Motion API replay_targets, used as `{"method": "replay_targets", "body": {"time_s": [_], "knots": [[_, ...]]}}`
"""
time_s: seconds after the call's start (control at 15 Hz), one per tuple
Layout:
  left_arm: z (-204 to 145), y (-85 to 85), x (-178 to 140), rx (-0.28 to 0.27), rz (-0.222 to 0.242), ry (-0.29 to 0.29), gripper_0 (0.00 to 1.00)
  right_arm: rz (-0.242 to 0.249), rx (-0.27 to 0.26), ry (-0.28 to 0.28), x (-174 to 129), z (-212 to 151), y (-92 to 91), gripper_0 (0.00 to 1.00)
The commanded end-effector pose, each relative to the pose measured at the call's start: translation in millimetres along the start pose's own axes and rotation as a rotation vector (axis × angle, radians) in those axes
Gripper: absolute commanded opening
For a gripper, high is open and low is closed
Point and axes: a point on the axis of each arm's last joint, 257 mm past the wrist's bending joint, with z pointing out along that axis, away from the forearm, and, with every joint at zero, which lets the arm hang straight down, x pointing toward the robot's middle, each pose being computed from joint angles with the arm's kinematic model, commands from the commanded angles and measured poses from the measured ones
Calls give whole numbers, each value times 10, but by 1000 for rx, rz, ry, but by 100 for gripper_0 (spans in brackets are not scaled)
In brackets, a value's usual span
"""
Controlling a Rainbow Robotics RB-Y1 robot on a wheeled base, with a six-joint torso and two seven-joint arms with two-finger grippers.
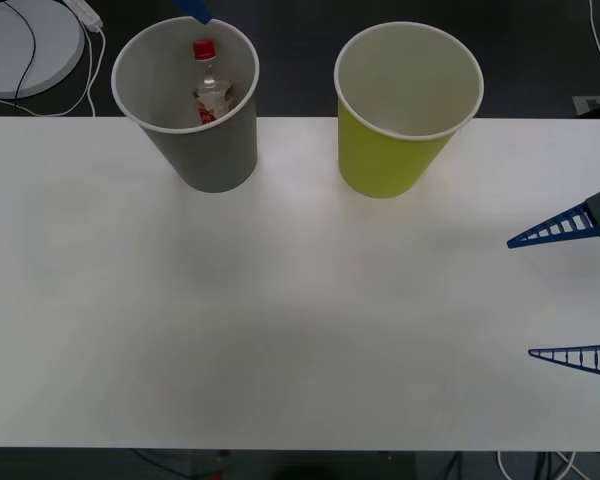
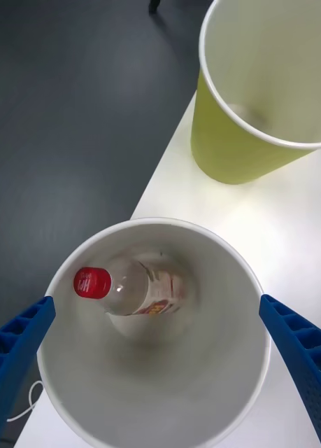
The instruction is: Put the can into the green bin and the plastic bottle into the gray bin
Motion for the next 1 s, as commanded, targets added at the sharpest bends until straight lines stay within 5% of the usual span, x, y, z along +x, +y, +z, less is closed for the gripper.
{"method": "replay_targets", "body": {"time_s": [0.07,0.33,1.0], "knots": [[-64,-16,113,4,18,18,100,0,0,0,0,0,0,100],[-211,-67,354,27,29,31,100,0,0,0,0,0,0,100],[-279,-314,999,68,-16,-62,100,0,0,0,0,0,0,100]]}}
